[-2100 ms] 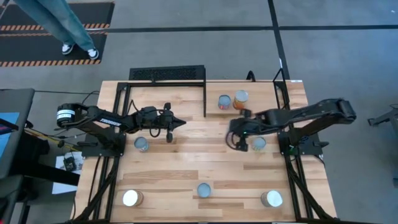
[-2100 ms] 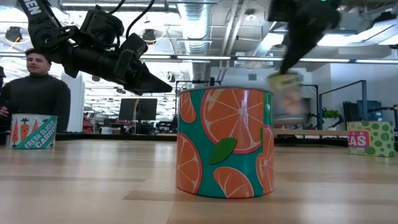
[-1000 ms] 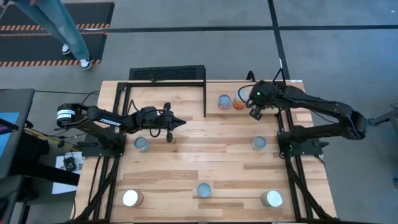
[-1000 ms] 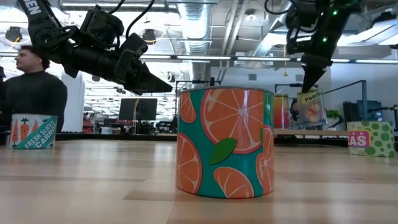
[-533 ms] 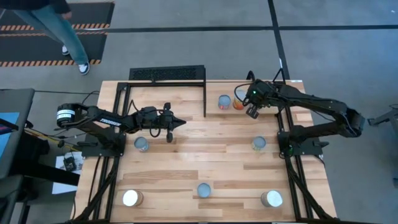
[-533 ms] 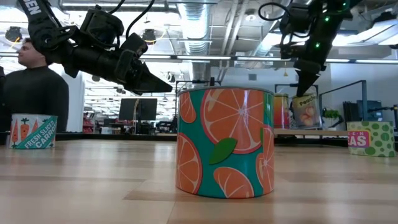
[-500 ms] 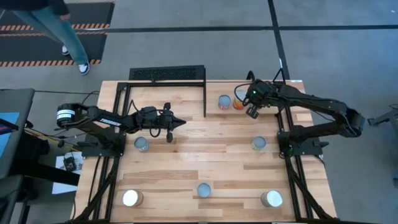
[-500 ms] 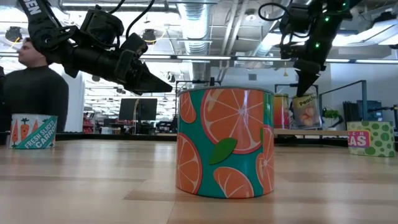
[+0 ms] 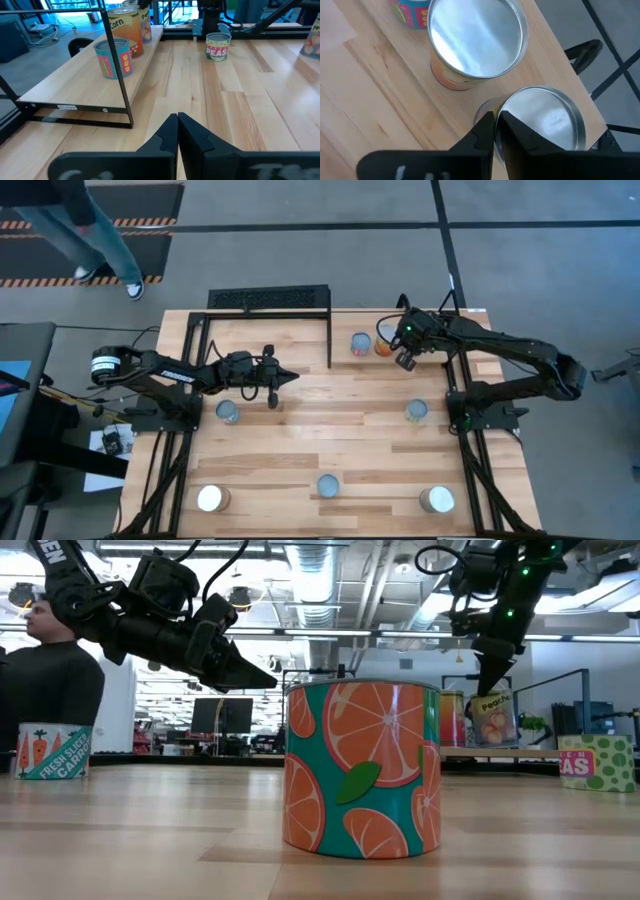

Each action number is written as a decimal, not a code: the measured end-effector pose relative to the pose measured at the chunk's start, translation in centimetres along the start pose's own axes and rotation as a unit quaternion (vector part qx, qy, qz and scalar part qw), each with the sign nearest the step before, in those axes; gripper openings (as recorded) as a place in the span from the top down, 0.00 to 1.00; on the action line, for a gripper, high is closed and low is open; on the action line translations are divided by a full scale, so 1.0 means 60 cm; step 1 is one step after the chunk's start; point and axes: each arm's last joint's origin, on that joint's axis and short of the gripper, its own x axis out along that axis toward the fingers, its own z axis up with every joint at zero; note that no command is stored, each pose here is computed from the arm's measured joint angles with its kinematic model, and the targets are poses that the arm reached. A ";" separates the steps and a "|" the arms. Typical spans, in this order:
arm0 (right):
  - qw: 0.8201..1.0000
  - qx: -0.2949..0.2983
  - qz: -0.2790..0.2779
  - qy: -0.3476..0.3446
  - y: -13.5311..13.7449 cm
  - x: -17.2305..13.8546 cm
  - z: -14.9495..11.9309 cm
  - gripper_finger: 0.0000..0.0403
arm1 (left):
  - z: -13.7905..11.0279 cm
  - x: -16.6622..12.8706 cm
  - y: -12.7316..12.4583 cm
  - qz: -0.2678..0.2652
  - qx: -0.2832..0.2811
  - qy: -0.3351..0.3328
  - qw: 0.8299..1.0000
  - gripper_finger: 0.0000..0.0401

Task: Pick and place cans onto a shelf
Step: Put the top canned peaches on the shelf, then put the canned peas on the shelf

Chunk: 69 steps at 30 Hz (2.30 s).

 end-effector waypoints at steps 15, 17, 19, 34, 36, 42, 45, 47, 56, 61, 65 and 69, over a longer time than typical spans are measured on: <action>1.000 -0.005 -0.007 0.003 -0.001 0.000 -0.001 0.86 | 0.000 0.000 0.000 0.000 0.001 0.000 1.000 1.00; 1.000 -0.006 -0.007 0.008 -0.001 -0.002 -0.002 0.86 | 0.000 0.000 0.000 0.000 0.001 0.000 1.000 1.00; 1.000 -0.010 -0.007 0.013 -0.003 -0.007 0.000 0.86 | 0.000 0.000 0.000 0.000 0.001 0.000 1.000 1.00; 1.000 -0.009 -0.009 0.022 -0.016 -0.027 0.004 0.86 | 0.000 0.000 0.000 0.000 0.001 0.000 1.000 1.00; 1.000 -0.020 -0.003 0.020 -0.010 -0.045 0.002 0.87 | 0.000 0.000 0.000 0.000 0.001 0.000 1.000 1.00; 0.997 -0.018 0.070 -0.008 0.037 -0.084 -0.026 0.98 | 0.000 0.000 0.000 -0.001 0.001 0.000 1.000 1.00; 0.994 -0.014 0.112 -0.009 0.076 -0.084 -0.052 0.96 | 0.000 0.000 0.000 -0.001 0.001 0.001 1.000 1.00; 0.992 -0.006 0.129 0.005 0.101 -0.082 -0.074 0.96 | 0.000 0.000 0.000 -0.001 0.001 0.001 1.000 1.00; 0.983 0.031 0.171 0.061 0.203 -0.098 -0.140 0.90 | 0.000 0.000 0.000 -0.001 0.001 0.002 1.000 1.00; 0.982 0.061 0.143 0.103 0.243 -0.090 -0.161 0.74 | -0.001 0.000 0.000 -0.001 0.001 0.002 1.000 1.00; 0.984 0.058 0.104 0.130 0.265 -0.069 -0.167 0.63 | 0.000 0.000 0.000 -0.001 0.001 0.002 1.000 1.00; 0.985 0.047 0.058 0.158 0.277 -0.043 -0.168 0.58 | -0.001 0.000 0.000 -0.001 0.001 0.002 1.000 1.00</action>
